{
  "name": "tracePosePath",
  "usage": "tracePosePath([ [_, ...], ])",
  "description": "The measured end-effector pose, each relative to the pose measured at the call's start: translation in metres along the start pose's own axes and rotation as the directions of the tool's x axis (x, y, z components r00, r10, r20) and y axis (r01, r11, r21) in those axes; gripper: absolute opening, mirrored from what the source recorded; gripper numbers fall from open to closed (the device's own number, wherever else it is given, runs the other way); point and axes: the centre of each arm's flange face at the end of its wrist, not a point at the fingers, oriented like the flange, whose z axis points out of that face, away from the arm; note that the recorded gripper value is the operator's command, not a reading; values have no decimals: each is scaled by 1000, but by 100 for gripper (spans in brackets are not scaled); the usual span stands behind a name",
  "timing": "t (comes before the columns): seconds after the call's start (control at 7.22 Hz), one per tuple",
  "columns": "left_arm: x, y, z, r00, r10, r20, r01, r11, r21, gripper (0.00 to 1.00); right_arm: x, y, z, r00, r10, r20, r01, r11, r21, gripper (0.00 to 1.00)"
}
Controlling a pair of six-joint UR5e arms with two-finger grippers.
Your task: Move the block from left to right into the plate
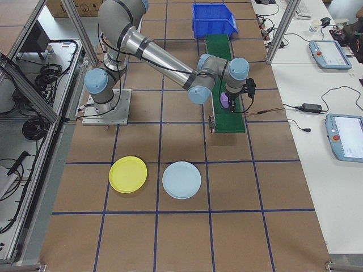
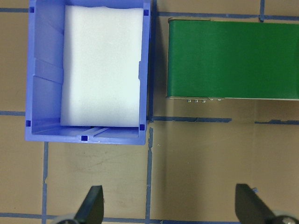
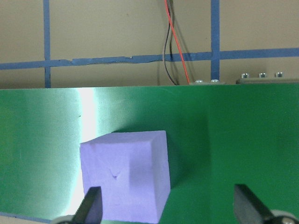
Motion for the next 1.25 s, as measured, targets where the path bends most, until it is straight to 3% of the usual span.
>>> tracePosePath([
  [0.55, 1, 0, -1, 1000, 1, -1, -1, 1000, 2, 100, 3, 1, 11, 1000, 1, 8, -1, 1000, -24, 100],
  [0.69, 1, 0, -1, 1000, 1, 0, -1, 1000, 2, 100, 5, 1, 15, 1000, 2, 0, -2, 1000, -29, 87],
  [0.83, 1, -1, -1, 1000, 2, 0, -2, 1000, 3, 100, 9, -1, 19, 1000, 1, -18, -1, 1000, -26, 59],
  [0.97, 1, -1, -1, 1000, 2, 0, -2, 1000, 3, 100, 13, -4, 21, 999, -4, -47, 4, 1000, -11, 45],
  [1.25, 1, -1, -1, 1000, 2, 0, -2, 1000, 2, 100, 23, -7, 22, 991, -11, -130, 12, 1000, 5, 39],
])
